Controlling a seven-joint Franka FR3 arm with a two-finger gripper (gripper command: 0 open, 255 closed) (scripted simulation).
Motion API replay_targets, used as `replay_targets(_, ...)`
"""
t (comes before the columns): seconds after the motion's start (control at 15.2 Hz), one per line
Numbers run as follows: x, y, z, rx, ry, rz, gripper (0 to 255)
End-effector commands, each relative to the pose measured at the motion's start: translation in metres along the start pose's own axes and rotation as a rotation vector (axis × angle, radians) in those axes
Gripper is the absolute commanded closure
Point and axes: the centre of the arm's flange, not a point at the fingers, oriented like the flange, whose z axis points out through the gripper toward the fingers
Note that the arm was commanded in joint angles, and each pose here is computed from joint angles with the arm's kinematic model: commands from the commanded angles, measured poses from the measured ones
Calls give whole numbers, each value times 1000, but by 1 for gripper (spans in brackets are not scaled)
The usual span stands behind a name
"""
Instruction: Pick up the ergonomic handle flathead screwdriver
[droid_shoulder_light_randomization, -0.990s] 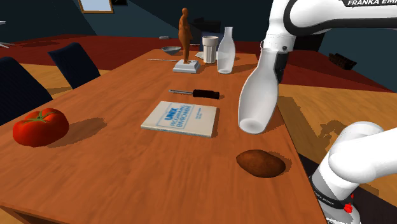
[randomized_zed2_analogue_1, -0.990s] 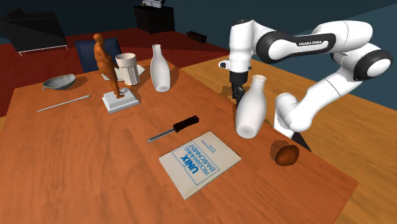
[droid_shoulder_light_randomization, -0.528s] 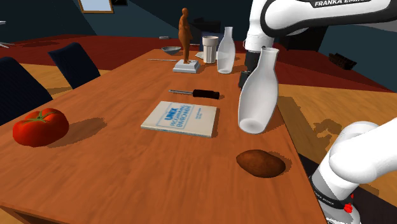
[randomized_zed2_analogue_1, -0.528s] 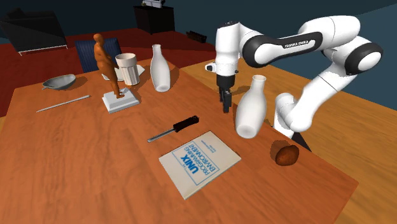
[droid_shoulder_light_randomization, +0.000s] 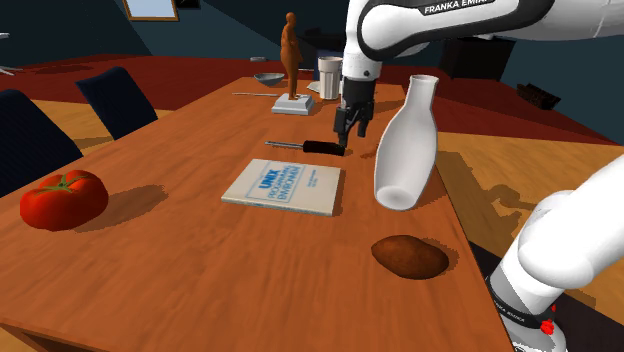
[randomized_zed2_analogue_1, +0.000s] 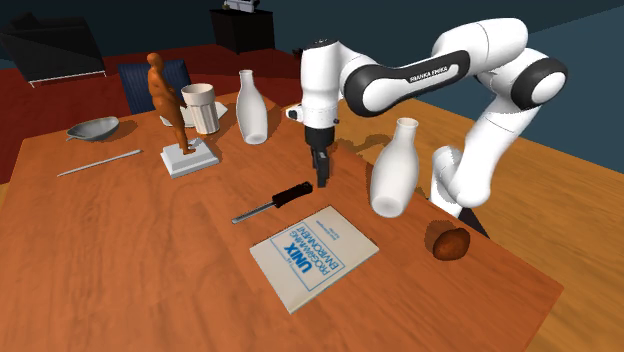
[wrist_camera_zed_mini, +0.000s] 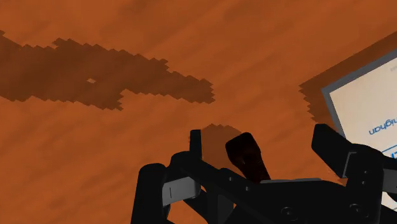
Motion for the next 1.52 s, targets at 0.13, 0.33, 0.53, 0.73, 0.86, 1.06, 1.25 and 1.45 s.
replay_targets(0.13,48,-21,2,-9,19,-37,0)
replay_targets(0.33,83,-35,2,-16,33,-64,0)
replay_targets(0.53,118,-50,2,-23,47,-91,0)
replay_targets(0.73,117,-50,18,-23,47,-91,0)
replay_targets(0.86,117,-50,29,-23,47,-91,0)
replay_targets(1.06,117,-49,42,-23,47,-91,0)
replay_targets(1.25,117,-49,42,-23,47,-91,255)
replay_targets(1.45,117,-49,42,-23,47,-91,255)
